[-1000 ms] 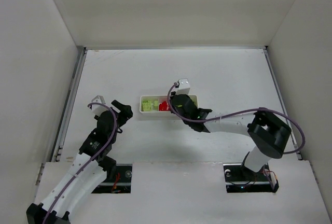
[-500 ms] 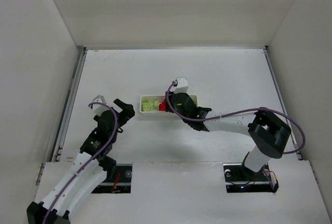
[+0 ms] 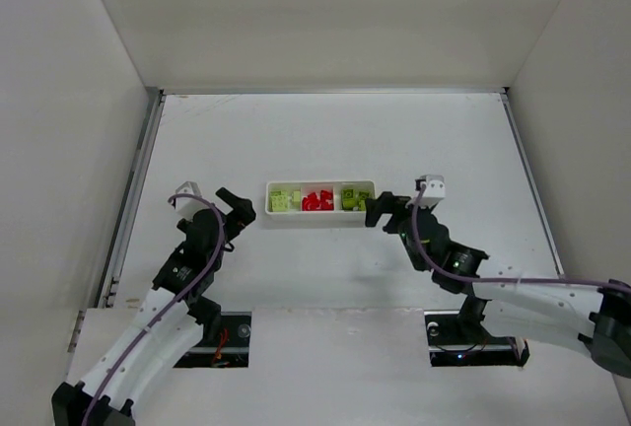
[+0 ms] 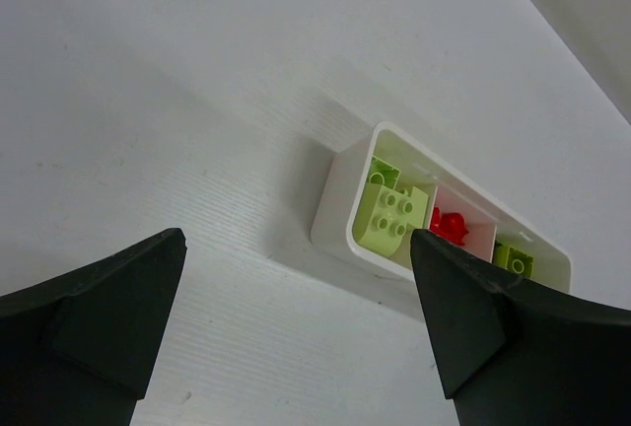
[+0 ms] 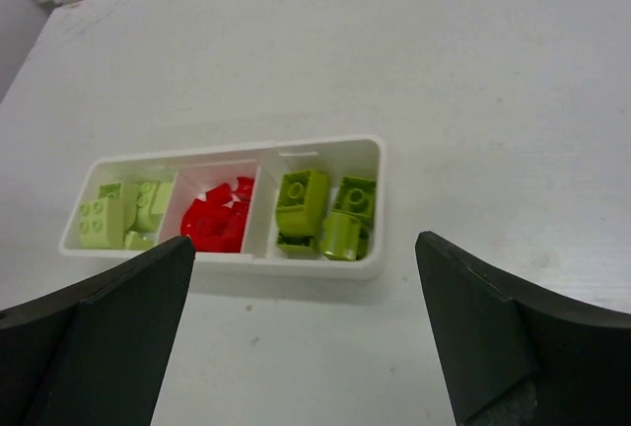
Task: Sort the legos into containers by color
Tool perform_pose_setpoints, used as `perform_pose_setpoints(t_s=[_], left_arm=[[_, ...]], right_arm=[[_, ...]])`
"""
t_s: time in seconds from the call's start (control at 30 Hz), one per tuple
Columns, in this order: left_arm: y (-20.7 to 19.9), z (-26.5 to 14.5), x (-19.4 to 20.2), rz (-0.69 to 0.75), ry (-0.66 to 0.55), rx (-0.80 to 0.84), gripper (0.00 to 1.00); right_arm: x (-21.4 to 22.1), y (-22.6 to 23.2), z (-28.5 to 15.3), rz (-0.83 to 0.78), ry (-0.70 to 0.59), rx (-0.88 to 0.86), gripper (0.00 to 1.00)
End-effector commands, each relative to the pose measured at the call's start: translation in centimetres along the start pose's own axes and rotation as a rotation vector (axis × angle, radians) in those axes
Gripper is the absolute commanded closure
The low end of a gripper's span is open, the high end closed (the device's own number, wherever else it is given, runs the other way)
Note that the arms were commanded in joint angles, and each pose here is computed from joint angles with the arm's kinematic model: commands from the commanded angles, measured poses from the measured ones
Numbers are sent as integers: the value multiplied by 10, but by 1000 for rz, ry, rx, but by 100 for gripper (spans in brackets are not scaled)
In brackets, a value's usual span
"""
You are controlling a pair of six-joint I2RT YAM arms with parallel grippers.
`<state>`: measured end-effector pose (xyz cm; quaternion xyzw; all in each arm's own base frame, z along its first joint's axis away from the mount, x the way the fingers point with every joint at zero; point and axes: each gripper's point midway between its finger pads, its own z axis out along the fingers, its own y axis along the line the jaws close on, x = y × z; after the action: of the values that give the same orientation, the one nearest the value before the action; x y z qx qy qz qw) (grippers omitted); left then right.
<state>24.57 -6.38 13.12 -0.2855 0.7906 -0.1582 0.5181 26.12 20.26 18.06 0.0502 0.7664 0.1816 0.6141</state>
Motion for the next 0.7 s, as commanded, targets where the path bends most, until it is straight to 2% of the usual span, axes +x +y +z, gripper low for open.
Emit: perform_pose_setpoints(t_s=[0.0,0.3,0.43,0.67], left_arm=[[-3,1,-7,7,-4,-20,0],[-14,-3,-7,6,31,12,0],[-7,-3,-1,30,69,-24,0],[-1,-6,5,61,102,-51,0]], right_arm=[[10,-36,-14,78,-1,120,0],[23,-98,-34,227,-45,247,0],[25,-100,-35,285,-46,230,0],[39,-99,-29,240,13,254,0]])
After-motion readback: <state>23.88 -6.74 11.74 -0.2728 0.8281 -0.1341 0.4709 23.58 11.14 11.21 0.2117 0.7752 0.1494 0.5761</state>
